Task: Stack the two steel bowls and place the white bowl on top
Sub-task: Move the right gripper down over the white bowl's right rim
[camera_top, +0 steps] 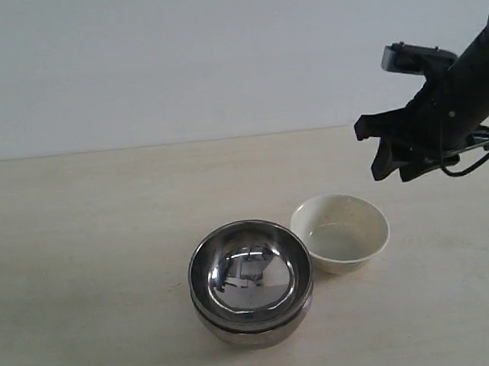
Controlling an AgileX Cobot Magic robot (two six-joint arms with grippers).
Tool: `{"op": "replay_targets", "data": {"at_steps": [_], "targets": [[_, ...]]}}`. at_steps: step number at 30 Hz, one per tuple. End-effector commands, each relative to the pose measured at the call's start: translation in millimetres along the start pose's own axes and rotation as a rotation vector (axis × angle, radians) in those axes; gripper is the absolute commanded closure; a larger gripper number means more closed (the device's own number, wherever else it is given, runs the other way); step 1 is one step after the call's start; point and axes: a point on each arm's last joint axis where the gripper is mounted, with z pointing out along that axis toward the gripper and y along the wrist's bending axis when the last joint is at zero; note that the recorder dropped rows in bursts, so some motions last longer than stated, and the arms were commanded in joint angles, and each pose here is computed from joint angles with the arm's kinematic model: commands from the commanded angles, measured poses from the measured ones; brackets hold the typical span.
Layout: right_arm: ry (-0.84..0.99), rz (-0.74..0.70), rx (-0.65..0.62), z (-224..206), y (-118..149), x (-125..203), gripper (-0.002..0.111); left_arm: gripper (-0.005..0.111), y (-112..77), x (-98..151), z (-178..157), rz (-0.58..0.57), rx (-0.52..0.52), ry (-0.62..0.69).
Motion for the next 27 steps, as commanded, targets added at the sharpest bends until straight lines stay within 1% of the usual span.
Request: {"op": "replay_targets", "data": {"at_steps": [1,5,7,10,15,19,23,27], "targets": [[0.021,-0.033,-0.002,28,0,0,0.072,0.103,0.2,1,0,-0.006,-0.002,0.002],[0.057,-0.085,0.005,59,14,7,0.072,0.103,0.2,1,0,-0.006,-0.002,0.002],[0.050,-0.102,0.026,61,13,6,0.072,0.103,0.2,1,0,-0.006,-0.002,0.002],[0.053,-0.122,0.091,57,7,6,0.072,0.103,0.2,1,0,-0.006,-0.002,0.002],[0.052,-0.107,0.071,53,11,2,0.072,0.103,0.2,1,0,-0.006,-0.002,0.002],[0.012,-0.118,0.060,37,17,-4,0.072,0.103,0.2,1,0,-0.006,-0.002,0.002],[-0.015,-0.146,0.080,20,20,-7,0.072,0.103,0.2,1,0,-0.006,-0.002,0.002],[0.006,-0.158,0.129,25,14,-6,0.072,0.103,0.2,1,0,-0.006,-0.002,0.002]]}}
